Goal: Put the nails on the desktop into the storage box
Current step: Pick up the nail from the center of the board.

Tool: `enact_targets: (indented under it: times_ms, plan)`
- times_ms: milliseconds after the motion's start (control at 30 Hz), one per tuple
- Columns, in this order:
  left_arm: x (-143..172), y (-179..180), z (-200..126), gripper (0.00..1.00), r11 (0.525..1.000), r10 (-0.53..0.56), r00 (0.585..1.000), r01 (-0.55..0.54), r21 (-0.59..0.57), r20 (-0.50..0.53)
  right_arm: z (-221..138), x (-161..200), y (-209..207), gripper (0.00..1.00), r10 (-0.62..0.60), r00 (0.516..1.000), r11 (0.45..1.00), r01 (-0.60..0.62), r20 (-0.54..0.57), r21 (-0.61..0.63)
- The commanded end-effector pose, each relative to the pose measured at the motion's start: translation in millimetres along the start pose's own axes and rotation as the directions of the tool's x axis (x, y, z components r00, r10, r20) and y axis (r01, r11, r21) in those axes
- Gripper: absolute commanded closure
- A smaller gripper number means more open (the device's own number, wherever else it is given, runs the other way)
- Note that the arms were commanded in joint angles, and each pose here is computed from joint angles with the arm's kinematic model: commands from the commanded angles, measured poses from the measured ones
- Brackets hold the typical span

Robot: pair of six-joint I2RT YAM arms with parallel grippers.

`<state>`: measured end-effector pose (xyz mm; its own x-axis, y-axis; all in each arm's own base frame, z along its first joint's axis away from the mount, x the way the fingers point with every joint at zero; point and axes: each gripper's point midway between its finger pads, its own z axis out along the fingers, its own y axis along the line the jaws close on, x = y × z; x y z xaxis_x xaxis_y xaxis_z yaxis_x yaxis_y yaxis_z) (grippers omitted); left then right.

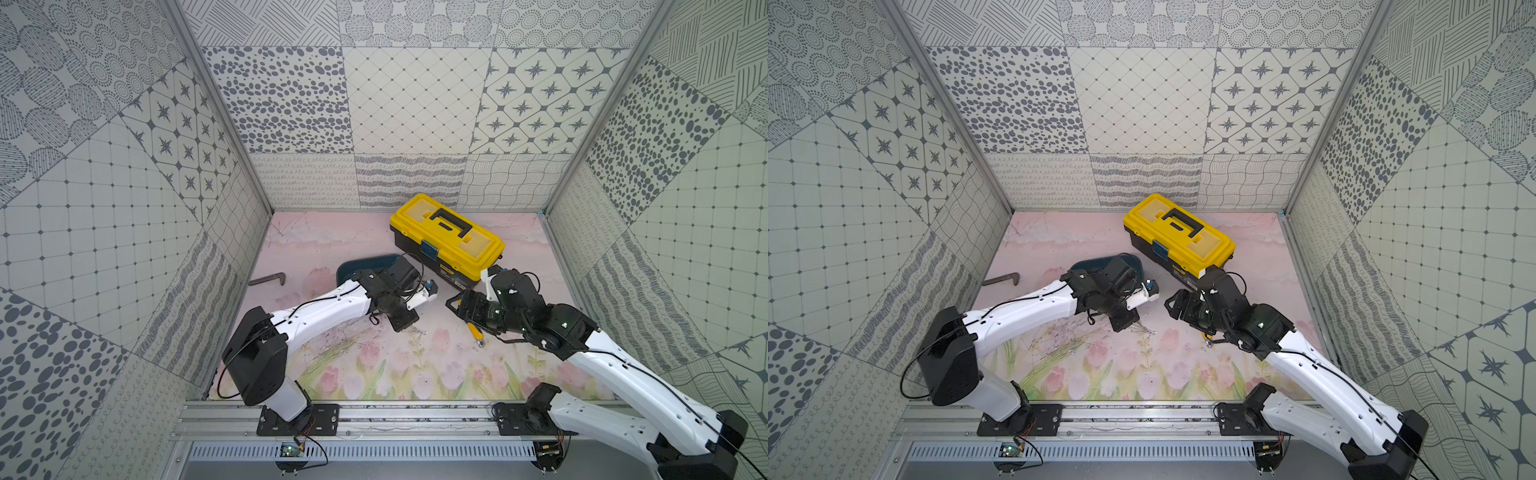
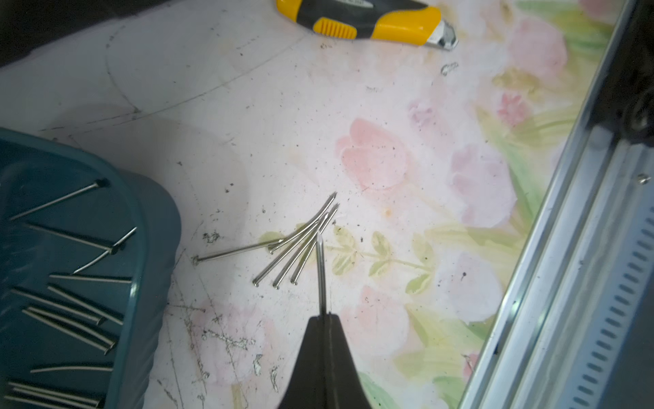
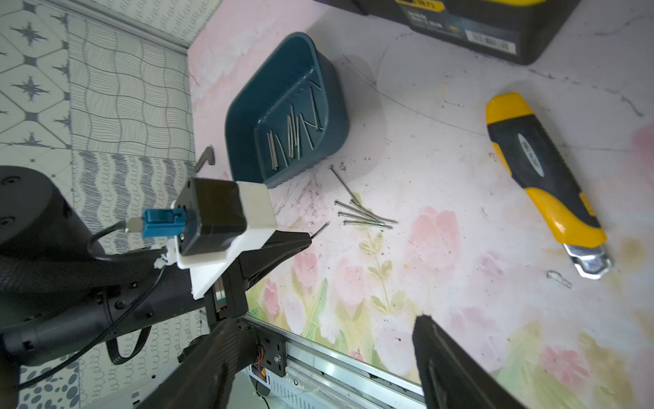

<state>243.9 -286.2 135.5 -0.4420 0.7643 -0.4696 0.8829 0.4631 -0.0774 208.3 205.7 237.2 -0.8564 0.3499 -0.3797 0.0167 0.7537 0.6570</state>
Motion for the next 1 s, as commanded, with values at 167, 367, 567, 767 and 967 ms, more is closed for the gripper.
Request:
enact_targets:
  times_ms: [167,367,567,767,967]
  plan:
    - [-33.6,4.8,-86.4,1.0,0.763,-0.635,0.722,0.529,0.372,0.276,-11.0,-32.7,72.5,0.23,-0.157,0.98,0.954,0.183,0.125,-0.237]
    - [-36.5,0.0,-109.0,1.0,0.697,-0.708,0.624,0.542,0.47,0.33,15.3,-24.6,100.8,0.29,-0.177,0.984,0.937,0.168,-0.001,-0.307]
    - [-32.3,1.1,-121.1,1.0,0.662,-0.744,0.565,0.551,0.508,0.356,41.0,-15.1,110.4,0.29,-0.157,0.983,0.935,0.116,-0.099,-0.334]
    - [-32.4,3.4,-128.9,1.0,0.657,-0.751,0.538,0.554,0.511,0.382,62.4,-7.9,117.8,0.3,-0.126,0.978,0.931,0.058,-0.169,-0.36]
    - [-31.5,5.6,-125.6,1.0,0.655,-0.754,0.536,0.561,0.507,0.38,72.7,-1.3,136.1,0.35,-0.126,0.971,0.917,0.037,-0.201,-0.397]
